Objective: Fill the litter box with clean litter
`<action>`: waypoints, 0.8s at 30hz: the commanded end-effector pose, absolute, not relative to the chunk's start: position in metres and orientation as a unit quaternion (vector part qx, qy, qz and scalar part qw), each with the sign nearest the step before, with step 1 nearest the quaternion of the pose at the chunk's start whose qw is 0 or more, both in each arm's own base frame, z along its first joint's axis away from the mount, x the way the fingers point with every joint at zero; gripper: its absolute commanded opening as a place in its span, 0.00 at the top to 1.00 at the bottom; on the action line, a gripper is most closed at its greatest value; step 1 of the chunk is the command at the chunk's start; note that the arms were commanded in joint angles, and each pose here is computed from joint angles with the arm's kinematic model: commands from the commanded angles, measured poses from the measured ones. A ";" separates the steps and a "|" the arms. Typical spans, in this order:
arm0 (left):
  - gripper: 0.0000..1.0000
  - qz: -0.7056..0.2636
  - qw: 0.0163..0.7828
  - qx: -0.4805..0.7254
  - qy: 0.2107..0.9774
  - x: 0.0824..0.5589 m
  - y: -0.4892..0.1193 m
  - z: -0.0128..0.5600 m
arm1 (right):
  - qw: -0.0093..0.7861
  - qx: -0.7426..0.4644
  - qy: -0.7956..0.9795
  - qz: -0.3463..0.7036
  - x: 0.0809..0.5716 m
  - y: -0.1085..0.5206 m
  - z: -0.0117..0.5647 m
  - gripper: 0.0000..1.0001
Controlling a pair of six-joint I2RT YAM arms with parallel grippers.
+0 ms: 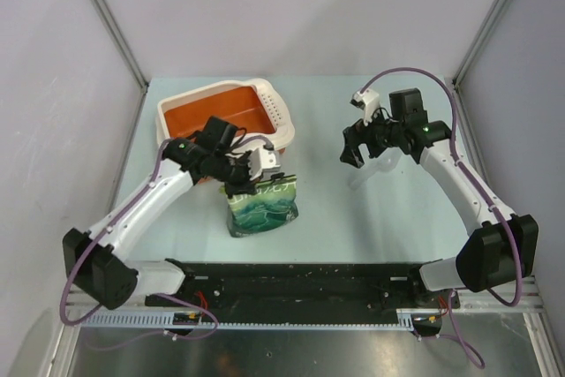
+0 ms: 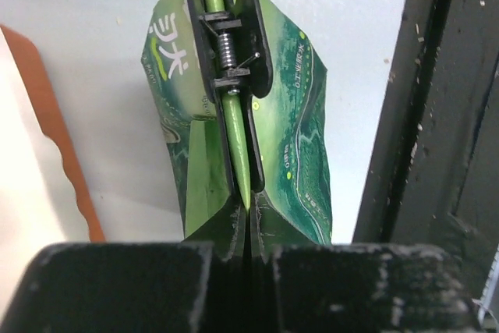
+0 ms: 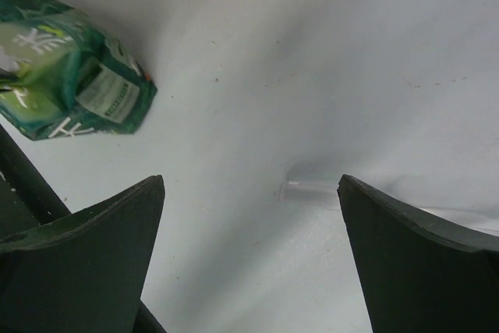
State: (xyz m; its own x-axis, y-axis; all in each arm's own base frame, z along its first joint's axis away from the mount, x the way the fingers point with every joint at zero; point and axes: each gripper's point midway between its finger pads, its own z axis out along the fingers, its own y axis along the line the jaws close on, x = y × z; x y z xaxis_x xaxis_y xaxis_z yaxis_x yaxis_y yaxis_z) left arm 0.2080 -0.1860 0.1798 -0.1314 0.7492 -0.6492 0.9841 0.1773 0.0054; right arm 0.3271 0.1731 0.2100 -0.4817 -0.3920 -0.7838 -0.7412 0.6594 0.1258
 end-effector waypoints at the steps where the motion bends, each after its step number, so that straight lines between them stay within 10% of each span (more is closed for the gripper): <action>1: 1.00 -0.253 0.418 0.616 0.619 0.257 -0.249 0.259 | 0.404 -0.345 0.812 0.242 0.324 0.173 0.236 0.01; 13: 1.00 -0.253 0.402 0.627 0.618 0.272 -0.260 0.237 | 0.417 -0.524 0.675 0.309 0.267 0.223 0.262 0.01; 18: 0.32 -0.258 0.408 0.603 0.635 0.272 -0.259 0.240 | 0.436 -0.564 0.661 0.233 0.281 0.238 0.256 0.01; 24: 0.32 -0.229 0.412 0.588 0.657 0.265 -0.238 0.232 | 0.409 -0.608 0.637 0.239 0.286 0.262 0.264 0.04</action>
State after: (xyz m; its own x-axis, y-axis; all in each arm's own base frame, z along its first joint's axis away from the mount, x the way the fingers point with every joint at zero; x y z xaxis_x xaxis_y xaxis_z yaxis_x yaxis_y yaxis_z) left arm 0.2724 -0.2454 0.2176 0.0057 0.6185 -0.7857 0.9745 0.1729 0.1432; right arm 0.2727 0.2509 0.2452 -0.0204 -0.5600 -0.8282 -0.9714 0.2070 -0.1161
